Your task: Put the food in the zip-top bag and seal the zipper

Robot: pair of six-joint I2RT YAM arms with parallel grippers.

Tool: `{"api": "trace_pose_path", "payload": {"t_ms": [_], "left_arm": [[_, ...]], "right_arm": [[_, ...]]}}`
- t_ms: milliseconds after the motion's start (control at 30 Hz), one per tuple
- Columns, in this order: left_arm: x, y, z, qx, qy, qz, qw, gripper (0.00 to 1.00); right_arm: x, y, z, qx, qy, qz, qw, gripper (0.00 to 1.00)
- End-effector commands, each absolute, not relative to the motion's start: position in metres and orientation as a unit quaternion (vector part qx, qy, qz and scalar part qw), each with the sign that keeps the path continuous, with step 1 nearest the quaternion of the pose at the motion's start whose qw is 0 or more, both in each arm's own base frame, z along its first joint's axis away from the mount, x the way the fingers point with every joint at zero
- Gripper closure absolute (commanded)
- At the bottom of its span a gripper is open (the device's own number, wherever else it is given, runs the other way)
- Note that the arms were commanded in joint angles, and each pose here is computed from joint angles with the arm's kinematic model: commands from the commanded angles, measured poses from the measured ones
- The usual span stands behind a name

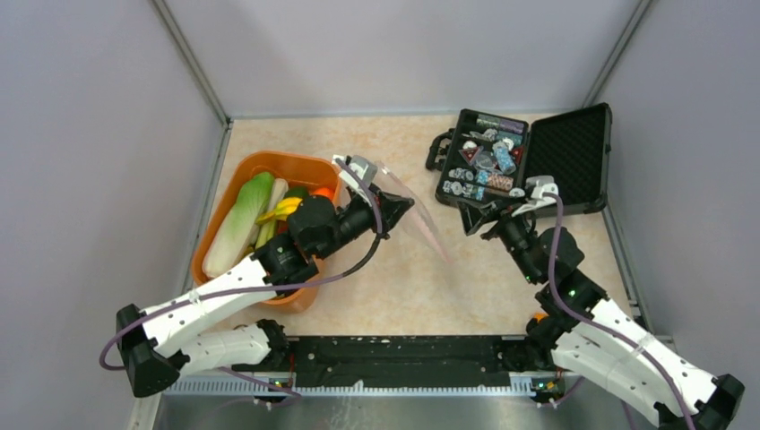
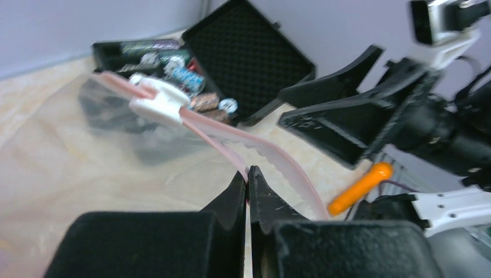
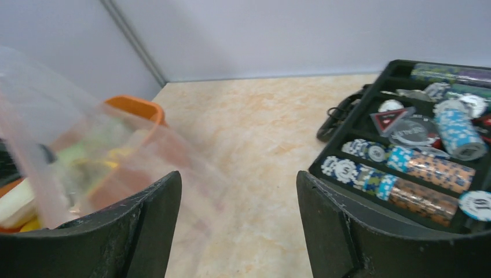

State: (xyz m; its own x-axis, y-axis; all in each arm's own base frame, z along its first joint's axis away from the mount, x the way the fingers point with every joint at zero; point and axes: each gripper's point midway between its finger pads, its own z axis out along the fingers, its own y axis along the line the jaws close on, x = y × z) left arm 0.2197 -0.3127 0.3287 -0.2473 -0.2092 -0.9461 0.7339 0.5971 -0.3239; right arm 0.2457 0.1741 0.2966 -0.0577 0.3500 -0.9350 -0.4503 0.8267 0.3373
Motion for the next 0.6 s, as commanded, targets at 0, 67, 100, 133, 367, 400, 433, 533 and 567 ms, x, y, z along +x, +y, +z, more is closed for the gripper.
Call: {"api": "trace_pose_path", "payload": {"t_ms": [0,67,100,133,367,400,433,533,567], "left_arm": [[0.194,-0.338,0.370,0.267,0.641,-0.465,0.549,1.00],[0.181,-0.350,0.381,0.295,0.631,-0.494,0.521,1.00],[0.174,-0.356,0.384,0.310,0.625,-0.507,0.506,1.00],[0.167,-0.361,0.388,0.327,0.614,-0.522,0.493,1.00],[0.137,-0.392,0.384,0.389,0.572,-0.598,0.404,1.00],[0.134,-0.396,0.385,0.394,0.563,-0.610,0.395,1.00],[0.129,-0.399,0.386,0.400,0.553,-0.623,0.383,1.00],[0.121,-0.404,0.385,0.415,0.533,-0.643,0.361,1.00],[0.121,-0.406,0.381,0.420,0.531,-0.644,0.356,1.00]], "right_arm": [[0.250,0.128,0.312,0.034,0.675,0.209,0.707,0.27],[0.251,0.105,0.317,0.075,0.669,0.176,0.718,0.27],[0.249,0.093,0.317,0.095,0.669,0.159,0.720,0.26],[0.247,0.082,0.318,0.117,0.665,0.144,0.724,0.26],[0.239,0.059,0.337,0.118,0.656,0.099,0.739,0.23],[0.240,0.059,0.338,0.116,0.662,0.091,0.734,0.23],[0.241,0.058,0.338,0.114,0.668,0.083,0.731,0.22],[0.244,0.059,0.340,0.111,0.677,0.073,0.724,0.22],[0.244,0.062,0.341,0.109,0.677,0.077,0.724,0.22]]}}
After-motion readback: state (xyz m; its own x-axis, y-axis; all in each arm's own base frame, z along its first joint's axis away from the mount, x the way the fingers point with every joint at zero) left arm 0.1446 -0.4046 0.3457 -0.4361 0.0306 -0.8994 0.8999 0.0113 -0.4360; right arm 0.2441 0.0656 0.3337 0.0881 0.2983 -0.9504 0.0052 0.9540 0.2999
